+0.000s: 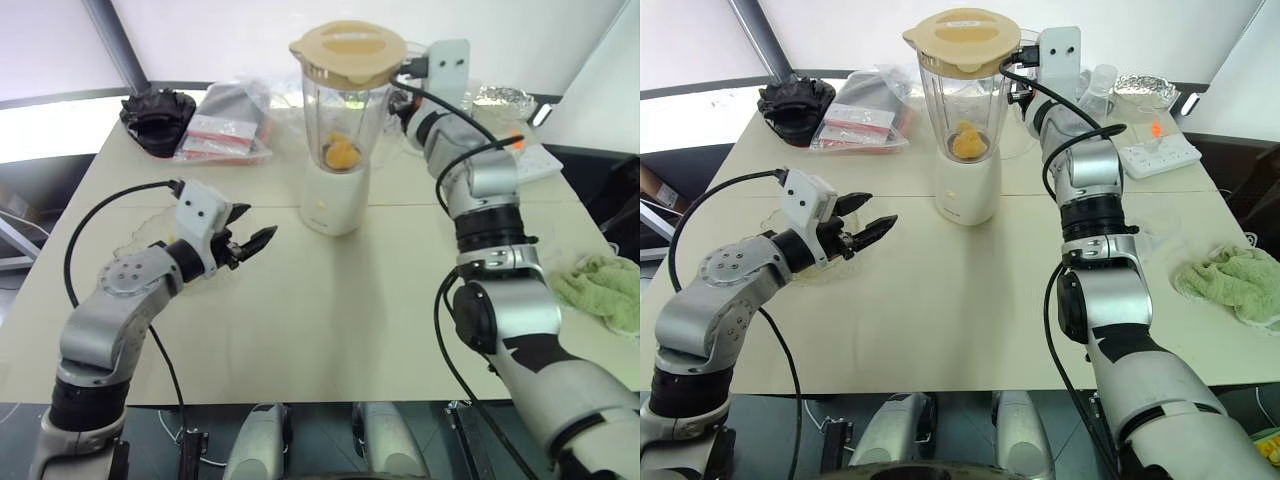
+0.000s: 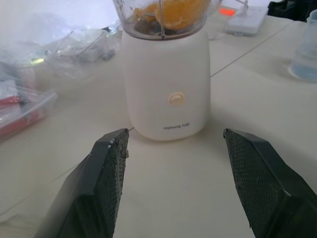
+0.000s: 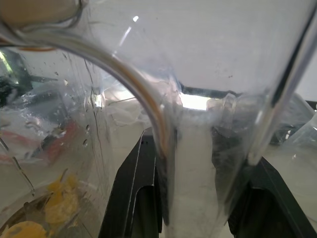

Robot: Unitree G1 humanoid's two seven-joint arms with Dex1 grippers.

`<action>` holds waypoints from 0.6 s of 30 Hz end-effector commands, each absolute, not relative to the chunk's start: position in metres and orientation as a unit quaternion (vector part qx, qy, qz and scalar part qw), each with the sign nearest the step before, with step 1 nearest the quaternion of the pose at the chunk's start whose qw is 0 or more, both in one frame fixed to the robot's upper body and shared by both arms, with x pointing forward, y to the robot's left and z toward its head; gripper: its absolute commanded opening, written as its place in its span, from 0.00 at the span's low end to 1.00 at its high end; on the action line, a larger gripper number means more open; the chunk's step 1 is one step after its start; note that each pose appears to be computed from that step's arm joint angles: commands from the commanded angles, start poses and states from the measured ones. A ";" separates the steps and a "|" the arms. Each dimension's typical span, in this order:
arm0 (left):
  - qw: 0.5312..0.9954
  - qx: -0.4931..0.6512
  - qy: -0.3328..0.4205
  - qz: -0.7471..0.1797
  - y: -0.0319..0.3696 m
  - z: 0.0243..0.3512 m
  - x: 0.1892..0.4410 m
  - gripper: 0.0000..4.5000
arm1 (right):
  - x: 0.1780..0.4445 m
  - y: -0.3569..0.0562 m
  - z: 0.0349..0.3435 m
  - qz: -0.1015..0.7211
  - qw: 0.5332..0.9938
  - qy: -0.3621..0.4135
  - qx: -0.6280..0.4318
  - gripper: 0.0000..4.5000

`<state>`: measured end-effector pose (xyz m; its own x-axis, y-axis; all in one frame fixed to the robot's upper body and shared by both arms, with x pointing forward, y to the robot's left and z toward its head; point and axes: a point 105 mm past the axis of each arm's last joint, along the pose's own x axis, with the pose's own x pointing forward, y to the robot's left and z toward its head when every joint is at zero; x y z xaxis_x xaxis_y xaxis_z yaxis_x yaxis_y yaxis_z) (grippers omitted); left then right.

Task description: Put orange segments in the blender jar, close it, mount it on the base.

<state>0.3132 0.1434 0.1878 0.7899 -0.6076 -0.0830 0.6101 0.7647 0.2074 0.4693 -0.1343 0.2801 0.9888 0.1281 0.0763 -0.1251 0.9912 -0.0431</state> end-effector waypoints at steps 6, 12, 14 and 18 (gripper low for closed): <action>0.936 0.123 -0.008 -0.329 0.140 0.195 0.308 0.72 | 0.468 -0.138 0.272 0.060 0.997 -0.029 -0.031 0.44; 0.938 0.108 -0.012 -0.329 0.140 0.196 0.308 0.72 | 0.463 -0.139 0.267 0.065 0.997 -0.030 -0.034 1.00; 0.938 0.093 -0.012 -0.335 0.138 0.197 0.307 0.72 | 0.457 -0.141 0.264 0.070 0.996 -0.036 -0.036 1.00; 0.936 0.069 -0.007 -0.346 0.133 0.196 0.303 0.72 | 0.431 -0.143 0.244 0.110 0.993 -0.026 -0.015 1.00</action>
